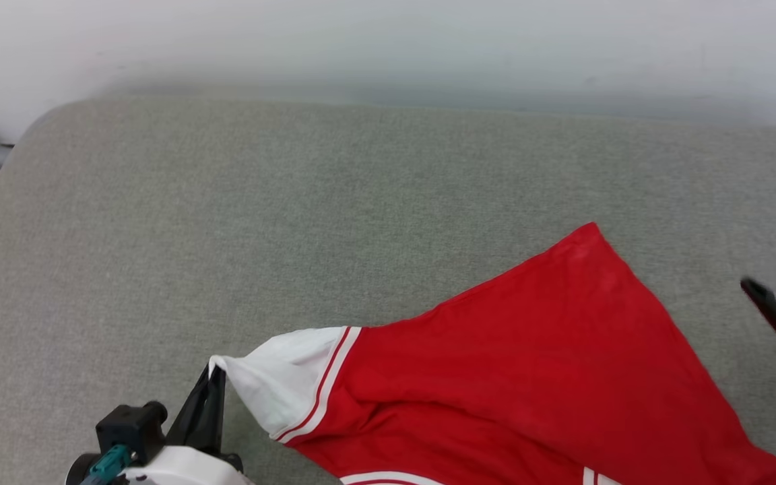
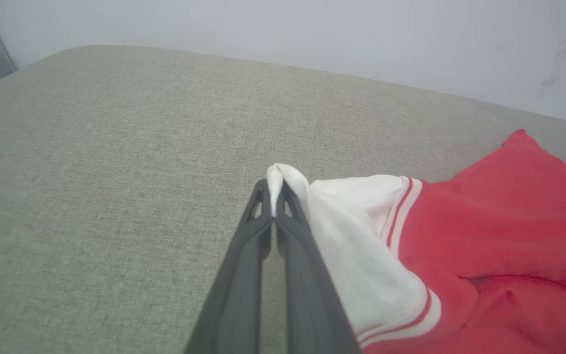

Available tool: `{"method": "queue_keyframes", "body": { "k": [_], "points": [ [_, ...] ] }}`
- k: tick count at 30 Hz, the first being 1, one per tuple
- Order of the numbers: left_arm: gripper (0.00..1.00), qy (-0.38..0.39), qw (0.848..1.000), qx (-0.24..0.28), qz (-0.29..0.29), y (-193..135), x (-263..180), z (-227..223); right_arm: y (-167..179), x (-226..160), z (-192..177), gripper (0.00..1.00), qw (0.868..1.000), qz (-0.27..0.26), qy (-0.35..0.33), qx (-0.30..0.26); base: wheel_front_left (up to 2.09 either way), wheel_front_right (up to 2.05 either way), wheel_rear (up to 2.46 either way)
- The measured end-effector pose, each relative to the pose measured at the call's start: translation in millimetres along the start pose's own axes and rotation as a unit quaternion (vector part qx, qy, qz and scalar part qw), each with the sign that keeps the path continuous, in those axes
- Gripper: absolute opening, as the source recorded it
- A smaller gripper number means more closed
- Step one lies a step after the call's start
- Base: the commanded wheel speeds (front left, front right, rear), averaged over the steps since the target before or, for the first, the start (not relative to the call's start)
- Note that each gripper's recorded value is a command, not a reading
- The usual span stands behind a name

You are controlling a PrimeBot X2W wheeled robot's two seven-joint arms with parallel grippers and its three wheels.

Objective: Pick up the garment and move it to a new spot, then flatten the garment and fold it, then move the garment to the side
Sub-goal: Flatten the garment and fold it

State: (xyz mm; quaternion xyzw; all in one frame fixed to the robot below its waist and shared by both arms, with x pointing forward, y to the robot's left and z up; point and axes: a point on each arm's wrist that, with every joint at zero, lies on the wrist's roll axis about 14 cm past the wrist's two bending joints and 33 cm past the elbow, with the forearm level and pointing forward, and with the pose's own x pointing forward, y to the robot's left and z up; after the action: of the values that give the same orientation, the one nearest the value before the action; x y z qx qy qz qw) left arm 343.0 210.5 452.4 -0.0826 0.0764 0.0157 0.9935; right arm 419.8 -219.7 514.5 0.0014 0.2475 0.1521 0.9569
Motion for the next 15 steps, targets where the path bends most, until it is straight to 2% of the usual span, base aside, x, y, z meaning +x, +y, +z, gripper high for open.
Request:
{"method": "queue_keyframes", "body": {
  "k": [3, 7, 12, 15],
  "points": [
    [0.0, -0.002, 1.0, -0.001, -0.001, -2, 4, 2, 14, 18, 27, 1.0, 0.999, 0.02, -0.016, -0.029, 0.0, 0.0, 0.0],
    [0.0, -0.001, 1.0, -0.001, -0.002, -3, 9, 0, 30, 46, 47, 1.0, 0.997, 0.044, 0.0, -0.062, 0.0, 0.0, 0.0],
    [0.0, 0.003, 1.0, -0.001, 0.002, -2, 15, -4, 42, 84, 38, 1.0, 0.989, 0.062, 0.081, -0.103, 0.0, 0.0, 0.0],
    [0.0, 0.004, 1.0, -0.002, 0.004, -3, 20, -5, 43, 104, 22, 1.0, 0.98, 0.064, 0.146, -0.12, 0.0, 0.0, 0.0]
  ]
}}
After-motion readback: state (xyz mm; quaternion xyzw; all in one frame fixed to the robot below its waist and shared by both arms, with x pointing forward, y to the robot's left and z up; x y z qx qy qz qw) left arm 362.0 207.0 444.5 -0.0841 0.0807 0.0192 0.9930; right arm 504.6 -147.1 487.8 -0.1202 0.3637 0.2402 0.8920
